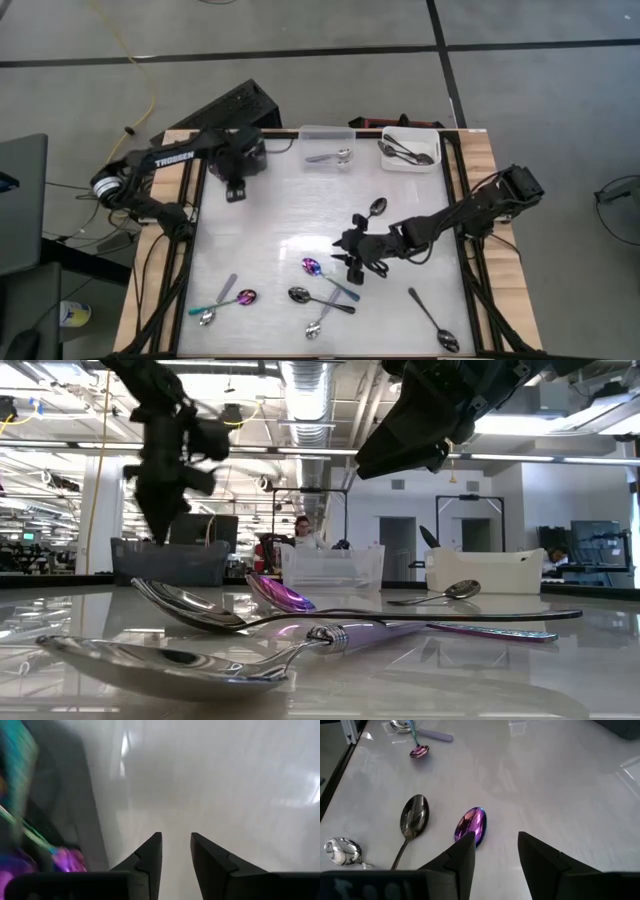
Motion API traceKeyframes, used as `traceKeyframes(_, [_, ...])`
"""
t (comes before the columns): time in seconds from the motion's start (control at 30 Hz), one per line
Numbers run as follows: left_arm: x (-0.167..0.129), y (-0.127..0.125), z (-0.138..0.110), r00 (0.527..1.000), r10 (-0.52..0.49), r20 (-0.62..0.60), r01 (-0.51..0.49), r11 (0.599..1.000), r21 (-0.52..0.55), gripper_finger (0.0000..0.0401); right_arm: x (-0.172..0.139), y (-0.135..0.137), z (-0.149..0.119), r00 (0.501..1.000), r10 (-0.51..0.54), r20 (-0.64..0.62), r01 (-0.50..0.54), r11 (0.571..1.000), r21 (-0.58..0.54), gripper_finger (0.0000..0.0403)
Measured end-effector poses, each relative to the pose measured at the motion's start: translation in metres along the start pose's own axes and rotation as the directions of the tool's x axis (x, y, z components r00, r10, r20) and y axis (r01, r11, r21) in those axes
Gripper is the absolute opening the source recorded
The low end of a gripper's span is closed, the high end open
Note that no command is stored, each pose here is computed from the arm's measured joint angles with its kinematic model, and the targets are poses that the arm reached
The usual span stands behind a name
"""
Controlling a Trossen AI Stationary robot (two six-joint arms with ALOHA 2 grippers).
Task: Sort silverware by color (type)
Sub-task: Adjust the black bin, then put the black spoon into the white bin
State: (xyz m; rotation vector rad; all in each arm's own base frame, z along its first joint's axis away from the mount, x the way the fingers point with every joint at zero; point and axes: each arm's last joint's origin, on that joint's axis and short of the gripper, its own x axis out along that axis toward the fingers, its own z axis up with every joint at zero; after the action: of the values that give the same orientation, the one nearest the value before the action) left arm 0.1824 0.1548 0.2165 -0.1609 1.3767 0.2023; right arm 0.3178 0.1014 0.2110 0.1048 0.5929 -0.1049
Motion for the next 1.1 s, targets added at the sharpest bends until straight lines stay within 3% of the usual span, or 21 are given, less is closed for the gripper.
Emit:
traceKeyframes(0.17, [0.026,0.000,-0.019,0.972,0.149,-0.184,-0.140,0.988,0.061,0.0086,0.001,-0.002,0.001,1.000,-0.006,0.000,0.006,1.000,0.005,0.0170])
traceKeyframes(0.4, [0.026,0.020,-0.031,0.886,0.358,-0.295,-0.356,0.932,0.064,0.0086,0.000,0.001,0.000,1.000,0.002,-0.001,-0.002,1.000,0.009,0.0170])
traceKeyframes(0.63, [0.023,0.040,-0.044,0.854,0.387,-0.348,-0.420,0.907,-0.021,0.0086,-0.002,0.004,-0.001,1.000,0.013,-0.001,-0.013,1.000,0.014,0.0170])
traceKeyframes(0.8, [0.015,0.041,-0.036,0.855,0.404,-0.326,-0.448,0.892,-0.068,0.0086,-0.002,0.007,-0.002,1.000,0.019,-0.002,-0.019,1.000,0.022,0.0170])
traceKeyframes(0.93, [-0.001,0.032,-0.021,0.902,0.331,-0.278,-0.378,0.916,-0.135,0.0086,-0.003,0.008,-0.003,1.000,0.022,-0.002,-0.022,0.999,0.033,0.0170])
traceKeyframes(1.1, [-0.011,0.005,-0.004,0.986,0.081,-0.145,-0.108,0.975,-0.193,0.0086,0.000,0.010,-0.005,0.999,0.044,-0.015,-0.040,0.984,0.176,0.0170])
